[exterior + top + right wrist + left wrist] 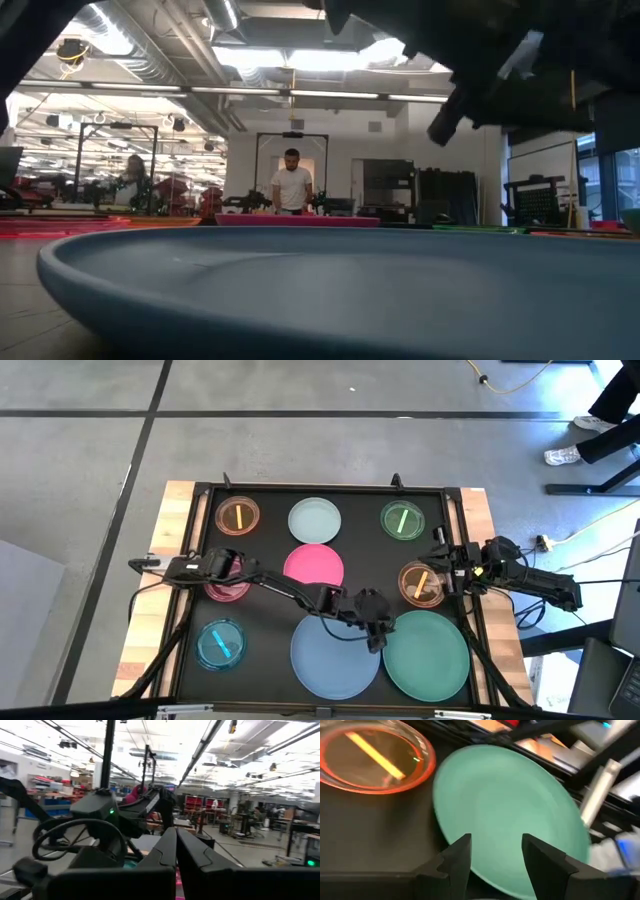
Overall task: Stack plastic plates
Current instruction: Stack the green plate on the blue plate
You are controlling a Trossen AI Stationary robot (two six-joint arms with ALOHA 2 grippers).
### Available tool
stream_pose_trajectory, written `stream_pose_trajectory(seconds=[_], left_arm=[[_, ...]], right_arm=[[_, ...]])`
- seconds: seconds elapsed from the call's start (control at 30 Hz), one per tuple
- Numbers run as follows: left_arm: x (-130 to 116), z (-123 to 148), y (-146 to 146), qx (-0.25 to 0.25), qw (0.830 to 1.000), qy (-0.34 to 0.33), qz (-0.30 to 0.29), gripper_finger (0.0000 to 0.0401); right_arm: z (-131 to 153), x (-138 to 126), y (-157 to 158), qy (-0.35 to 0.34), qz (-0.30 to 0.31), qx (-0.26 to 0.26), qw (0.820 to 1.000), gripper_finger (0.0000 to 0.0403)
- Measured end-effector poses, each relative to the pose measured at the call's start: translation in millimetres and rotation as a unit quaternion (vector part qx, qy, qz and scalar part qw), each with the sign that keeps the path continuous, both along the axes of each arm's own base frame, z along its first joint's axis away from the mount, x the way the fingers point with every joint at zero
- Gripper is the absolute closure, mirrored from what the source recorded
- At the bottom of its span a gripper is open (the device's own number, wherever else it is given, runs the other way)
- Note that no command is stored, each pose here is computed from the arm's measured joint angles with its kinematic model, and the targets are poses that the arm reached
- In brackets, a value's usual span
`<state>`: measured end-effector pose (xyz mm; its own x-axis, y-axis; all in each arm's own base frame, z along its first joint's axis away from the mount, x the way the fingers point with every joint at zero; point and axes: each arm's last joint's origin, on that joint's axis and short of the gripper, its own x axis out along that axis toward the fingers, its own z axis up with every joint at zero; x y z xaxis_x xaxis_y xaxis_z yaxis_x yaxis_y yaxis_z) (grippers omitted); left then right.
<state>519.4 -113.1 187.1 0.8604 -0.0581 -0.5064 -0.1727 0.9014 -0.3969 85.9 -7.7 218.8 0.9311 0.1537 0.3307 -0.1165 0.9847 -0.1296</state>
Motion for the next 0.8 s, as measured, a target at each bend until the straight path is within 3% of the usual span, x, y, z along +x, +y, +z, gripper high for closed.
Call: stream_pose_trajectory(seconds=[0.2,0.53,0.8], left_arm=[[3,-8,3,-0.022,0.999,0.003,0.035,0.0233],[14,-56,6,-0.064,0.997,0.017,0.041,0.0233],[15,-59,7,-0.068,0.997,0.013,0.039,0.0233]], right_arm=[[0,0,0,0.0,-0.006,0.004,1.0,0.0398],[-1,0,-1,0.002,-0.014,-0.004,1.0,0.0398],[-1,0,-1,0.002,-0.014,-0.005,1.0,0.0398]])
